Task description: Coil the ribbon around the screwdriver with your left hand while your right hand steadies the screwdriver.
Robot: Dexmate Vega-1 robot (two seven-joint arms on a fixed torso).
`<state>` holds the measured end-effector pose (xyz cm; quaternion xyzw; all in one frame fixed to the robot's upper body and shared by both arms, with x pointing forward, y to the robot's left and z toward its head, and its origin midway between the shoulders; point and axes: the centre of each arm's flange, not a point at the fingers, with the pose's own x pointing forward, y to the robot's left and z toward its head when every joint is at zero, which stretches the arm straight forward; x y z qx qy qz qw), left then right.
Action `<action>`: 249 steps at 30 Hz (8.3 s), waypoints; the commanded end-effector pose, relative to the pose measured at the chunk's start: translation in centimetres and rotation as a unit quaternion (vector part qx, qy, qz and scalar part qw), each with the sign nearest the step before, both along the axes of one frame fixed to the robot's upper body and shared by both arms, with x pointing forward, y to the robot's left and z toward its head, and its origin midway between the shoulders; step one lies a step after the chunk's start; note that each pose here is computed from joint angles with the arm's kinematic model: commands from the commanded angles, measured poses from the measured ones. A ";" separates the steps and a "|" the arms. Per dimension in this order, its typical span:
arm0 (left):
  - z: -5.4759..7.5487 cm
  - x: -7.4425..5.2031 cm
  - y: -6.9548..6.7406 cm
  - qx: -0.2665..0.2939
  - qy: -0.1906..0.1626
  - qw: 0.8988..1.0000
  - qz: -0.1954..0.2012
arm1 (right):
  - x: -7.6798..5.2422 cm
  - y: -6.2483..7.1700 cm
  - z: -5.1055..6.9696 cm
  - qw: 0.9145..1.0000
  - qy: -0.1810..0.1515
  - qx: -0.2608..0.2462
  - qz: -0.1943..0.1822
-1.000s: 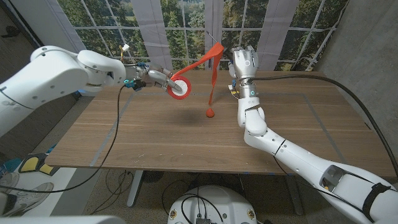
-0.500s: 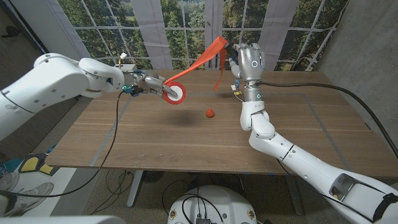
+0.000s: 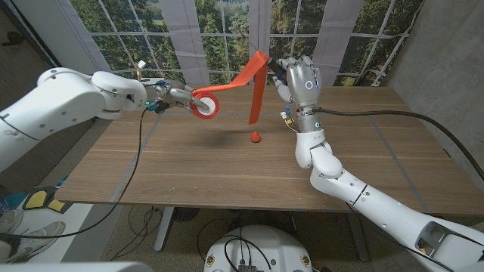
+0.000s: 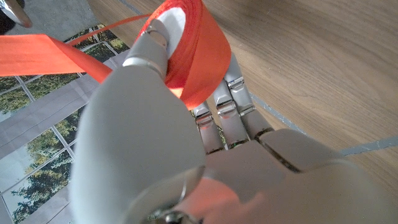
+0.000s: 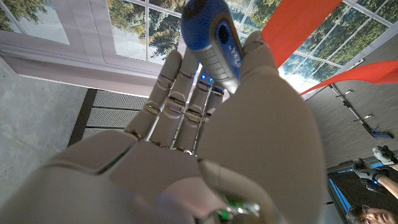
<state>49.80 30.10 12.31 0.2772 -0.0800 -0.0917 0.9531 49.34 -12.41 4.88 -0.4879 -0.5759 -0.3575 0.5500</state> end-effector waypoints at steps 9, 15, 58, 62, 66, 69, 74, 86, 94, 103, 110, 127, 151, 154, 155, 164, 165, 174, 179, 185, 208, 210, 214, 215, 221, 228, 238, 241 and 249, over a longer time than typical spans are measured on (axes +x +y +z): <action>2.0 1.4 0.8 -0.034 -0.040 0.998 0.032 | -1.8 2.1 -1.9 0.995 -0.023 -0.061 0.075; 4.1 1.2 -0.7 -0.013 -0.065 0.997 0.037 | -1.0 3.2 -2.6 0.994 -0.011 -0.099 0.051; 11.8 -1.1 -7.3 -0.026 -0.141 0.989 -0.043 | 3.0 6.8 -6.1 0.972 0.045 -0.230 -0.009; 12.0 -1.6 -7.7 -0.022 -0.150 0.987 -0.047 | 3.9 6.9 -6.1 0.971 0.058 -0.233 -0.008; 12.4 -2.3 -7.9 -0.021 -0.160 0.985 -0.056 | 4.6 7.1 -6.3 0.969 0.075 -0.235 -0.002; 12.5 -2.9 -8.1 -0.020 -0.167 0.984 -0.060 | 5.1 7.2 -6.4 0.969 0.081 -0.233 -0.007; 12.5 -3.5 -8.4 -0.020 -0.173 0.982 -0.069 | 5.8 7.5 -6.2 0.967 0.101 -0.234 -0.023; 12.3 -4.1 -9.5 -0.031 -0.176 0.976 -0.123 | 8.0 7.6 -5.6 0.966 0.133 -0.215 -0.055; 11.7 -4.1 -11.1 -0.007 -0.149 0.973 -0.176 | 9.2 7.1 -4.9 0.969 0.156 -0.174 -0.076; 10.4 -4.3 -11.9 0.006 -0.126 0.968 -0.215 | 9.9 6.0 -4.0 0.972 0.162 -0.151 -0.083; 9.0 -4.4 -12.2 0.014 -0.100 0.964 -0.245 | 10.4 5.2 -3.1 0.974 0.168 -0.113 -0.097; 4.6 -3.5 -11.3 0.015 -0.062 0.966 -0.252 | 9.7 2.5 -1.3 0.984 0.154 -0.020 -0.089; -1.6 -0.8 -8.2 -0.026 0.011 0.974 -0.227 | 7.3 0.1 0.3 0.992 0.097 0.052 -0.060; -2.4 -1.2 -8.2 -0.013 0.000 0.976 -0.218 | 7.3 -0.2 0.3 0.992 0.095 0.061 -0.060; -2.7 -1.2 -8.2 -0.016 0.004 0.975 -0.223 | 7.2 -0.2 0.3 0.992 0.093 0.062 -0.064; -5.2 -0.4 -6.3 -0.050 0.025 0.978 -0.201 | 6.9 -0.5 0.5 0.992 0.088 0.068 -0.063; -5.5 -0.2 -6.1 -0.056 0.027 0.978 -0.198 | 6.9 -0.5 0.5 0.992 0.088 0.073 -0.060; -6.9 1.3 -3.6 -0.093 0.041 0.982 -0.160 | 6.2 -0.7 0.5 0.994 0.076 0.078 -0.035; -6.0 1.6 -2.3 -0.105 0.024 0.986 -0.130 | 5.4 -0.5 0.2 0.997 0.071 0.032 0.003; -4.7 1.9 -0.5 -0.123 0.008 0.988 -0.099 | 3.8 0.1 -0.5 0.997 0.057 0.005 0.046; -1.2 0.7 1.2 -0.160 -0.061 0.984 -0.057 | 2.2 2.0 -1.9 0.995 0.040 -0.065 0.058; -0.8 0.4 1.2 -0.158 -0.071 0.984 -0.051 | 2.4 2.1 -2.3 0.995 0.043 -0.067 0.066; -0.1 0.0 1.2 -0.161 -0.083 0.983 -0.041 | 2.1 2.6 -3.0 0.993 0.042 -0.085 0.070; 0.1 -0.2 1.1 -0.163 -0.092 0.982 -0.032 | 2.0 2.8 -3.3 0.993 0.034 -0.097 0.064; 0.9 -0.6 0.9 -0.167 -0.099 0.980 -0.032 | 1.4 3.2 -3.9 0.991 0.024 -0.111 0.066; 2.6 -1.1 0.3 -0.161 -0.111 0.980 -0.029 | 1.0 3.9 -4.8 0.988 0.017 -0.140 0.061; 5.9 -2.3 -2.0 -0.137 -0.136 0.980 -0.042 | 1.0 5.0 -5.7 0.984 0.023 -0.167 0.055; 6.6 -2.7 -2.8 -0.126 -0.142 0.981 -0.047 | 1.4 5.1 -5.8 0.984 0.028 -0.170 0.048; 8.1 -4.0 -3.9 -0.116 -0.157 0.978 -0.067 | 2.4 5.6 -5.9 0.983 0.040 -0.177 0.032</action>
